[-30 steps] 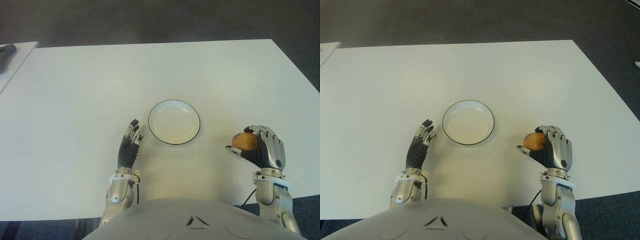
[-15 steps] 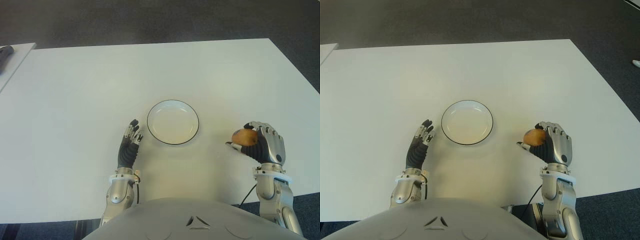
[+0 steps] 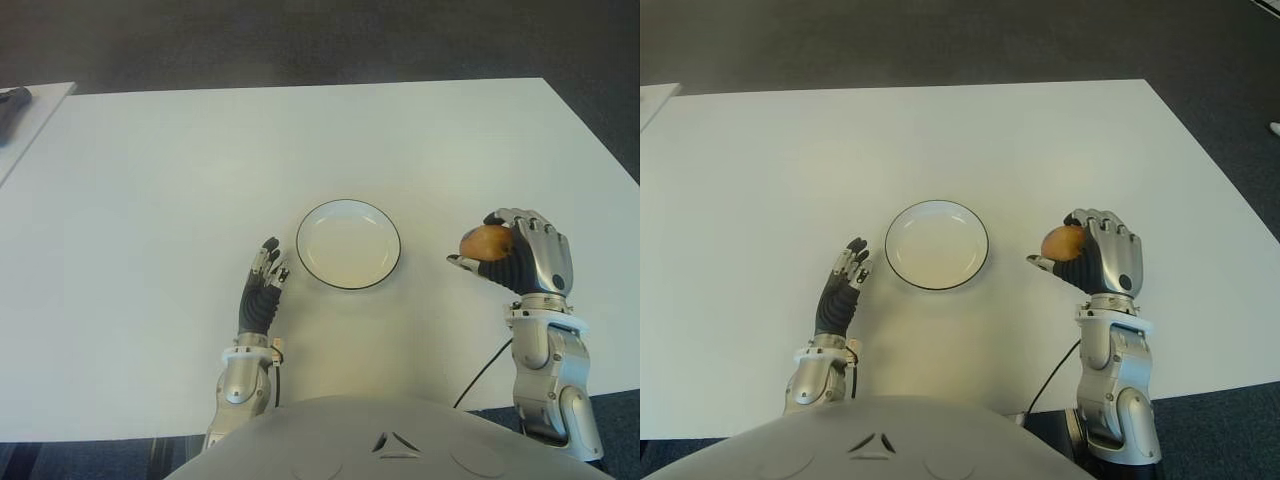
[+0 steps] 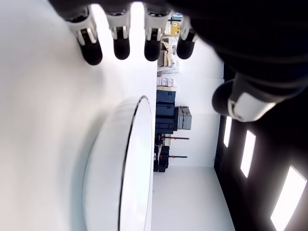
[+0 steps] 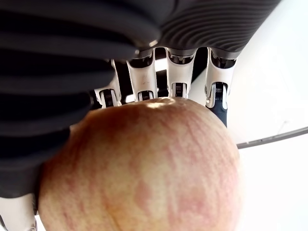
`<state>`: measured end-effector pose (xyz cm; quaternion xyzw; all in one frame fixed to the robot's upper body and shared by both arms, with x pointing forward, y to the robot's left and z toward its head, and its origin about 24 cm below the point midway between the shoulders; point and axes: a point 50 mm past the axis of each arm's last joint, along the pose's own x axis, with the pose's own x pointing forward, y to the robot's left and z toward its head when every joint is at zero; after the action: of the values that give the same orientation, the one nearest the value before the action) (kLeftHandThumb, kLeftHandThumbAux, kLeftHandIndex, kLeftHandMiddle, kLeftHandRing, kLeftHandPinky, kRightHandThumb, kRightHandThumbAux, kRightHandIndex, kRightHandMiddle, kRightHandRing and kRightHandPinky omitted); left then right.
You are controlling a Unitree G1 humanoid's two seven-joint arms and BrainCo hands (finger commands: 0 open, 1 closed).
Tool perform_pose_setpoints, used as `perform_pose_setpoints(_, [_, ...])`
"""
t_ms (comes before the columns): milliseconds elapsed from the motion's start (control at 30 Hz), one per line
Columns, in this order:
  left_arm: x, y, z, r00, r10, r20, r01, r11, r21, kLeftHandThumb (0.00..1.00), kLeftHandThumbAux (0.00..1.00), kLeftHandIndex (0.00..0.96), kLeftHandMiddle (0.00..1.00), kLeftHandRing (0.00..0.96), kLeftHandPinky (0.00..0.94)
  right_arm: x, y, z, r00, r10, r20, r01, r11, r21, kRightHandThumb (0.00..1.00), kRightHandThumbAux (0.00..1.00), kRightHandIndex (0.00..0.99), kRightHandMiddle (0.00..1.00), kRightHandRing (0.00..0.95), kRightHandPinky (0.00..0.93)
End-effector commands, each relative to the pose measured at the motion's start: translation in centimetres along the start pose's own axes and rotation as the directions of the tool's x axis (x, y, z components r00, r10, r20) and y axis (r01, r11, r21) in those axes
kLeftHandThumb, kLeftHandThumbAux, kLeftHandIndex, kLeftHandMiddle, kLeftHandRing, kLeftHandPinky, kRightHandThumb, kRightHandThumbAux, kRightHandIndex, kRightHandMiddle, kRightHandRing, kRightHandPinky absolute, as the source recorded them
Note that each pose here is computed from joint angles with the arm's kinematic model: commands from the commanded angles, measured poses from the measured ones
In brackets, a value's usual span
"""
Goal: Put the apples into the plate.
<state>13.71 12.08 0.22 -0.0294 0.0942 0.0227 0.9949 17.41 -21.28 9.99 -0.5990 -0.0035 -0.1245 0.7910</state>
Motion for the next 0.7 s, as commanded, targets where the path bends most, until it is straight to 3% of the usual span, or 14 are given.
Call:
perform_pose_setpoints(33, [-0.2, -0.5, -0.5, 1.000, 0.003, -0.019, -0.003, 1.000, -0.011, 0.000, 0.431, 0.000, 0.000, 0.000, 0.000, 0.5, 0.1, 0.7, 1.000, 0.001, 0.012, -0.002, 1.000, 0.010, 0.717, 0.715, 0.439, 0.866, 0.851, 0.797])
perform_pose_setpoints(467, [-0.2, -0.8, -0.8, 1.000, 0.010, -0.024, -0.011, 1.000, -0.026, 0.000, 0.420, 0.000, 0.000, 0.000, 0.000, 1.6, 1.0, 3.3, 0.996, 0.007, 0.090, -0.011, 0.999, 0.047, 0.721, 0.712, 0.439, 0.889, 0.874, 0.869])
perform_pose_setpoints(700, [-0.2, -1.1, -0.8, 1.000, 0.016, -0.017, -0.017, 0.999, -0.038, 0.000, 0.423, 0.000, 0.000, 0.000, 0.000, 2.1, 1.6, 4.0, 0.990, 0.023, 0.138, -0.036, 0.995, 0.094, 0.725, 0.711, 0.440, 0.883, 0.871, 0.861])
